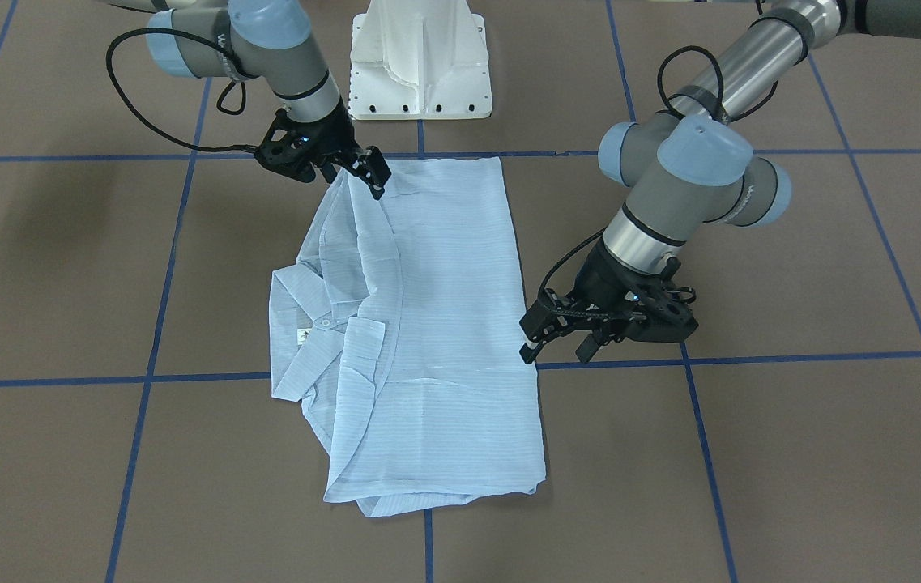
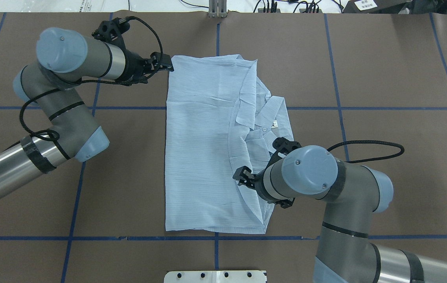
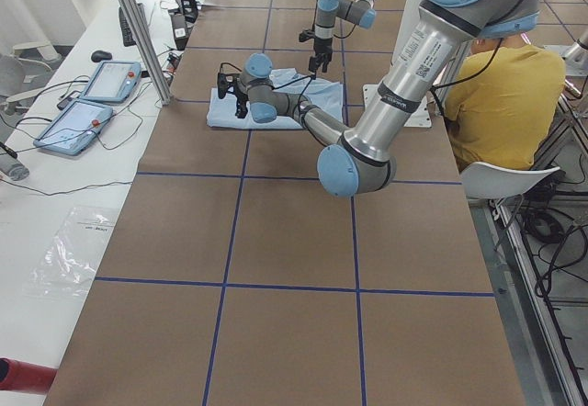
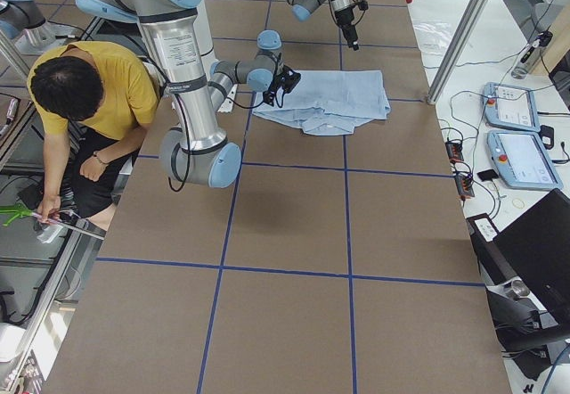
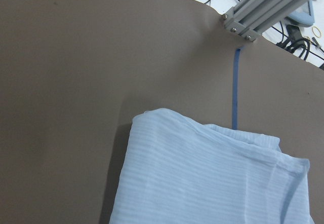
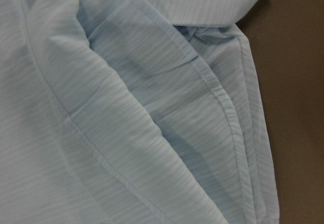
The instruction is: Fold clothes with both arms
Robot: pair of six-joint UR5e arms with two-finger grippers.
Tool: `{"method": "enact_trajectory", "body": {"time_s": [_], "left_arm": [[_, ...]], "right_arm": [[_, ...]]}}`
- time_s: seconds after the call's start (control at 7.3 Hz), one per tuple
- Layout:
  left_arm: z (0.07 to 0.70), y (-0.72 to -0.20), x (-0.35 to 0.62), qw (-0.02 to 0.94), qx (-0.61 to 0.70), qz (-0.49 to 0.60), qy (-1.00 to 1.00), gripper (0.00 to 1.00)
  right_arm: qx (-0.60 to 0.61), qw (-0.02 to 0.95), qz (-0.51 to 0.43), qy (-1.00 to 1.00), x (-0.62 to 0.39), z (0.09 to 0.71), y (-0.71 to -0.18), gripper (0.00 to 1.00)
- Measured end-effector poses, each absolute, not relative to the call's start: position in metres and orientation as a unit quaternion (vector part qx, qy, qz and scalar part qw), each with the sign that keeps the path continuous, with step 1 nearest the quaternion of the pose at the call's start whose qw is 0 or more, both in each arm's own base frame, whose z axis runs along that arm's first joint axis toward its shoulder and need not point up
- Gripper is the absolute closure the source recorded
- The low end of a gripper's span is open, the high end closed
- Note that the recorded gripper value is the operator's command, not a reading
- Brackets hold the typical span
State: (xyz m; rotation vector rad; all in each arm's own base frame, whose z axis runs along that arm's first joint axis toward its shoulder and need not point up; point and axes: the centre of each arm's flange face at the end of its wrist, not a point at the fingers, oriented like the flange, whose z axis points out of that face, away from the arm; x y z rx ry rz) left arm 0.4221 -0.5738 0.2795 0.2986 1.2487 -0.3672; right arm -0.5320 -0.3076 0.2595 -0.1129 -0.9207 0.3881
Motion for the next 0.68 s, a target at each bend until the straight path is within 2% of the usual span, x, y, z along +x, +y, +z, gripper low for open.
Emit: {"method": "enact_trajectory", "body": {"time_s": [0.41,0.68], "left_arm": [[0.303,-0.557,0.393,0.787,0.134,-0.174,0.576,0.02],[0.307,-0.553,0.388,0.788,0.133,-0.175,0.574,0.02]], "right_arm": [[0.061,0.922,-0.039,-0.379,-0.555,0.260,-0.292,0.00],[0.088,0.928,-0.104,-0.347,-0.565,0.258,-0.293,0.00]]}}
